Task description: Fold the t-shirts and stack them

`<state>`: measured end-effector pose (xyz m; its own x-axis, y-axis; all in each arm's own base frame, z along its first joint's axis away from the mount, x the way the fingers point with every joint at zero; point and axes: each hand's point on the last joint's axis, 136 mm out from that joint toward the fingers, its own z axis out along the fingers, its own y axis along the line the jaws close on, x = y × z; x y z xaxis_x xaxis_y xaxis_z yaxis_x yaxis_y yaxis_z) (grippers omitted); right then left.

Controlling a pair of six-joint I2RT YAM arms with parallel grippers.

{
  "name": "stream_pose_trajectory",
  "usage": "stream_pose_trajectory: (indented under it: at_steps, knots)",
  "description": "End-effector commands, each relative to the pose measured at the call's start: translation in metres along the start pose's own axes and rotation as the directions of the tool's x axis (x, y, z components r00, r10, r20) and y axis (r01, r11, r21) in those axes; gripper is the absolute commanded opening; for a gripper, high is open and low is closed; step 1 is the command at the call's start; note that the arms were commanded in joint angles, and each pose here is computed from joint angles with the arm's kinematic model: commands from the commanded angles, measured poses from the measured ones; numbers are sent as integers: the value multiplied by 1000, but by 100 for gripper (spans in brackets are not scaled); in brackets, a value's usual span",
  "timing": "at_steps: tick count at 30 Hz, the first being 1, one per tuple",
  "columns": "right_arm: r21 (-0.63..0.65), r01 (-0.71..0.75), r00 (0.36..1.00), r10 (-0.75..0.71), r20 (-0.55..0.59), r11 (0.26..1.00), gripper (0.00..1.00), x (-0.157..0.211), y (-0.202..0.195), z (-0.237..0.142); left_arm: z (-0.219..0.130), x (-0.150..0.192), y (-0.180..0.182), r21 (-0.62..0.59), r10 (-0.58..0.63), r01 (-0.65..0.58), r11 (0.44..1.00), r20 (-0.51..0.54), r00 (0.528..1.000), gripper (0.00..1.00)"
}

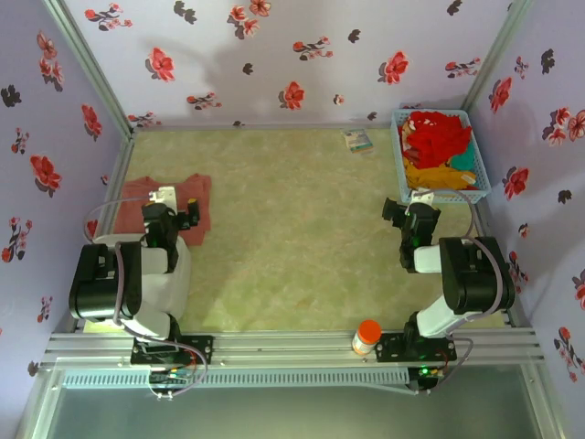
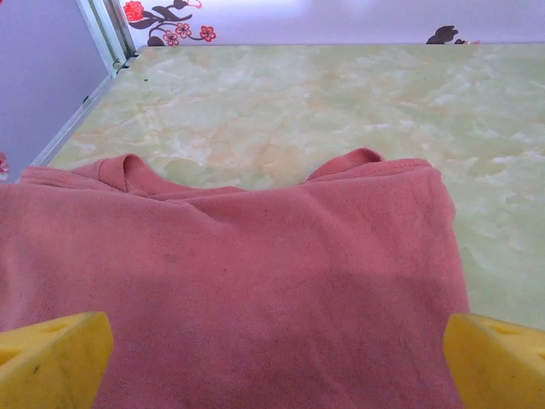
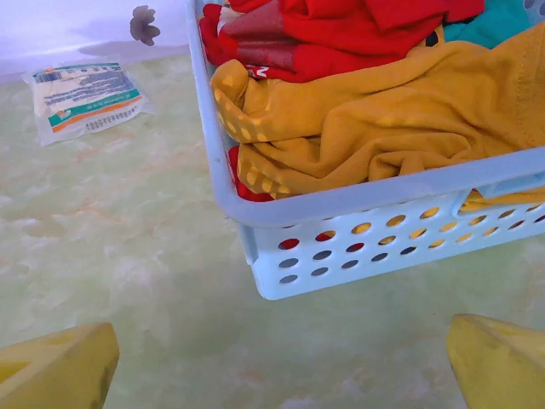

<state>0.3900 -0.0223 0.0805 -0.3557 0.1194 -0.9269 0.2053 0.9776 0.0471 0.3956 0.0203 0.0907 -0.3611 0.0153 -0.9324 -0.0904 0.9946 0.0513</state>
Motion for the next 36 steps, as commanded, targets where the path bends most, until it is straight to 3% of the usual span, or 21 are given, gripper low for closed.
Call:
stream_pose_trajectory:
  at_steps: [1, 36]
  knots:
    - [-6, 12, 1000, -12, 16, 1000, 99, -8, 0, 2, 2, -4, -3, 11, -5, 5, 1000, 11, 1000, 100]
    - [-1, 13, 1000, -13, 8, 1000, 99, -12, 0, 2, 0, -7, -5, -1, 16, -16, 1000, 20, 1000, 100]
